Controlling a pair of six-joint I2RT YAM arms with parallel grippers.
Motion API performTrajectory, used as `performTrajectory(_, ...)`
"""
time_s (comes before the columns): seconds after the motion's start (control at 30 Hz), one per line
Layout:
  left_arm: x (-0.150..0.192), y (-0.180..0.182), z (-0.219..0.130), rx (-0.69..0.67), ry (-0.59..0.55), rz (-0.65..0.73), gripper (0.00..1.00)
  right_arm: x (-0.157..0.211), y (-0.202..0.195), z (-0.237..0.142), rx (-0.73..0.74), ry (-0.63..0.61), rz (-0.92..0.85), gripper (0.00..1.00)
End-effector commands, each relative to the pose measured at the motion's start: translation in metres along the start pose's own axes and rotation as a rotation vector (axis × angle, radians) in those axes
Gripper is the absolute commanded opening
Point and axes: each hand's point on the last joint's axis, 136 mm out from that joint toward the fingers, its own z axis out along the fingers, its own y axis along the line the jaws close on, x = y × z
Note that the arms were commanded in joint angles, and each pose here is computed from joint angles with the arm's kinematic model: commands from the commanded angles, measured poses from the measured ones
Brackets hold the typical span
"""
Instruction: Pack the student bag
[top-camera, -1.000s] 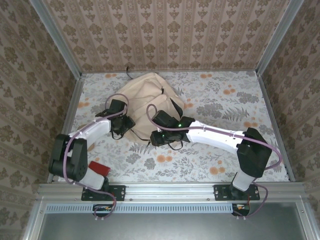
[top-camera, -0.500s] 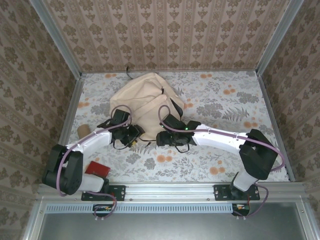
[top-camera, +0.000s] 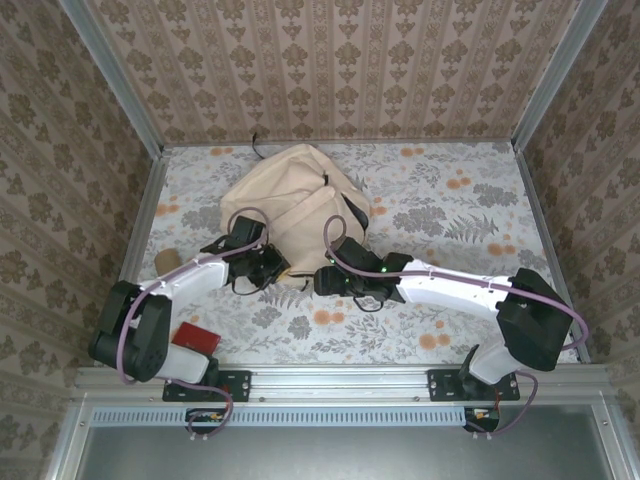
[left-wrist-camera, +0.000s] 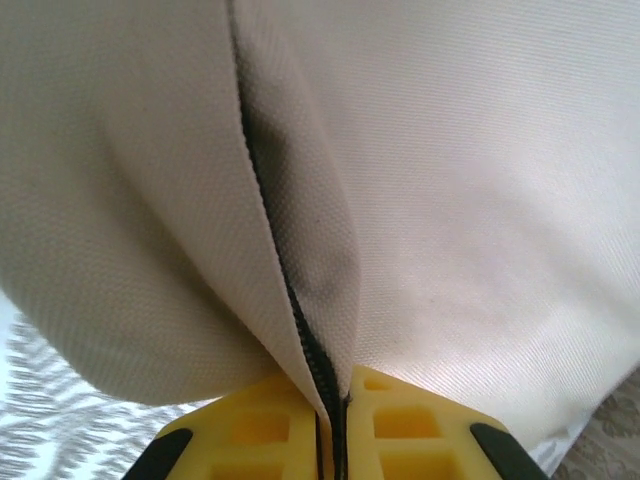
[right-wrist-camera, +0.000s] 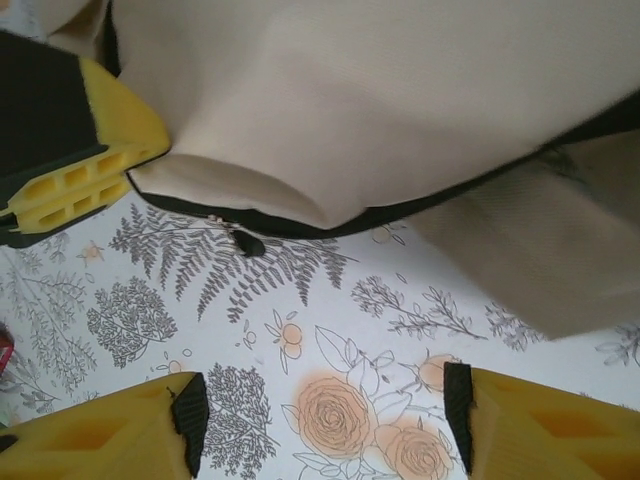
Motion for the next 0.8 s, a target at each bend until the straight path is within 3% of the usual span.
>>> performTrajectory(0.0,0.000,-0.049,-0.023,0.130,-0.022,0.110,0.10,-0.019,0.013,-0.011,-0.060,-0.109,-0.055,0.66)
performTrajectory(0.13,0.004,-0.063,-0.032,0.161,0.005,0.127,0.10,-0.024,0.028,-0.011,-0.122,-0.157,-0.117,0.65)
performTrajectory(0.37,0.004,-0.072,-0.042,0.184,-0.007,0.137,0.10,-0.031,0.035,0.005,-0.120,-0.181,-0.192,0.51)
performTrajectory(0.77,0.003,-0.067,-0.040,0.164,-0.020,0.114,0.10,-0.043,0.035,0.026,-0.087,-0.228,-0.159,0.35)
